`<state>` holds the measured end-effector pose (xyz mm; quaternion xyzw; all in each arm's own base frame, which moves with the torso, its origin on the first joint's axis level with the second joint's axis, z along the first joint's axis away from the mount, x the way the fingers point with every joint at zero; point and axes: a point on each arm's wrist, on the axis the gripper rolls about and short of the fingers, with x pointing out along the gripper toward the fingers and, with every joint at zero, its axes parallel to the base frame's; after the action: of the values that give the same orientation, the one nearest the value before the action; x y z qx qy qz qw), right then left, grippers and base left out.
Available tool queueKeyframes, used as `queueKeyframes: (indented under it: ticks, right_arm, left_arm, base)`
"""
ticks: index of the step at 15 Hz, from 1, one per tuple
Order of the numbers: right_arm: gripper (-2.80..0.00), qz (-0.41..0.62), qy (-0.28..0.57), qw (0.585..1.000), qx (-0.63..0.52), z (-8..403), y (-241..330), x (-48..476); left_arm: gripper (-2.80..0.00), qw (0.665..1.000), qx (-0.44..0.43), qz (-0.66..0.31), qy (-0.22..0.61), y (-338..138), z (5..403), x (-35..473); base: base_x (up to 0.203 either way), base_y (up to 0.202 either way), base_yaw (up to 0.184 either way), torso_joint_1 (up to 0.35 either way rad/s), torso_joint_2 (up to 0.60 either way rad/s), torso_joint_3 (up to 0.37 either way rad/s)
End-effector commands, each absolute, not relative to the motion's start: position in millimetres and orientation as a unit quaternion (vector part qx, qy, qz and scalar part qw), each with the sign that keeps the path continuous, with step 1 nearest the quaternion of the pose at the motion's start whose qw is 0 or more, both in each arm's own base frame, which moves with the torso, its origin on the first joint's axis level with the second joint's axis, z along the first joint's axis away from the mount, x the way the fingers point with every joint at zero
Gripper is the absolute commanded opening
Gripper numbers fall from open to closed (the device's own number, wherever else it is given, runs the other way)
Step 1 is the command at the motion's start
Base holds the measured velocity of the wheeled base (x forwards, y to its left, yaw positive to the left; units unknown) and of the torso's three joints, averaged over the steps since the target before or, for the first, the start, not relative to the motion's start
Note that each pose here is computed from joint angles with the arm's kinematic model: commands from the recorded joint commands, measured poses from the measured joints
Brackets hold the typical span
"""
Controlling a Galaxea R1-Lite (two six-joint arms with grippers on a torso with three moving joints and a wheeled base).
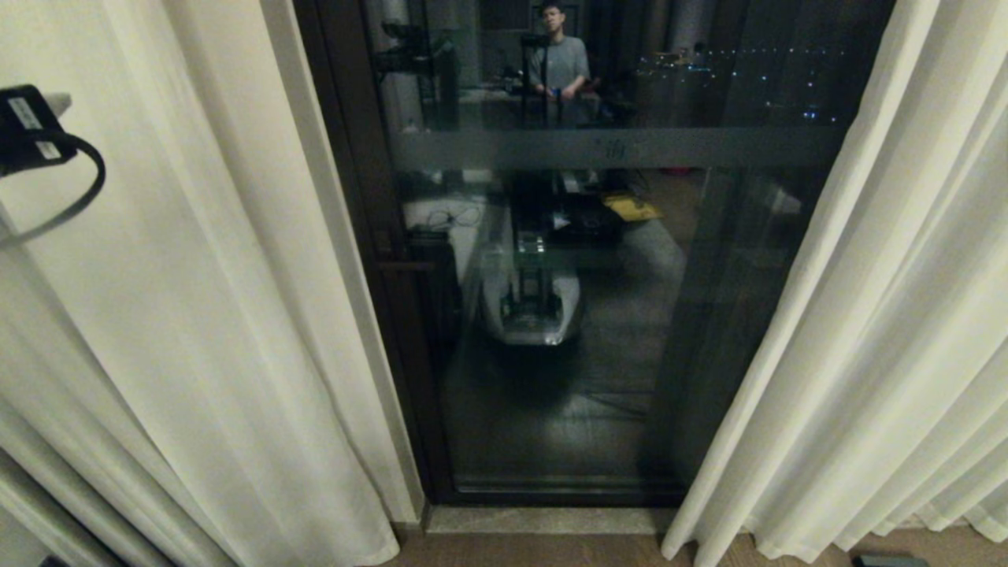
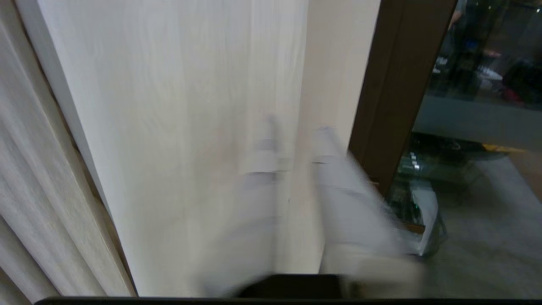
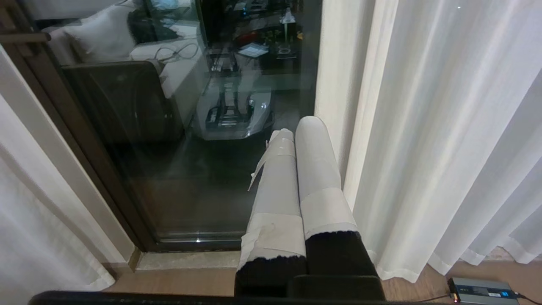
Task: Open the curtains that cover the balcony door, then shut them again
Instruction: Close the inner curtains on both sides
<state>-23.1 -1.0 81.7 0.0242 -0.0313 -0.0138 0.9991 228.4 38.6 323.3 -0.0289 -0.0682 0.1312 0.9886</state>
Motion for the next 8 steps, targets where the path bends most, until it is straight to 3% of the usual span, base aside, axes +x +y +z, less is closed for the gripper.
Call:
queueKeyframes:
  ticks: [1,8]
  right_arm:
    - [-2.8,-0.014,-0.031,0.999,0.024,81.8,-1.0,-23.0]
    - [-2.8,-0.014,-0.031,0.999,0.024,81.8,-1.0,-23.0]
  left_arm:
    - [0.0,0.989,-0.03,0.132,-0.06,39.9,319.1,234.8]
    - [0.0,0.99,-0.035,0.127,-0.057,40.2,318.0,239.9]
  base:
    - [0.0,0.0,0.0,0.0,0.0,0.0]
    - [0.0,0.0,0.0,0.0,0.0,0.0]
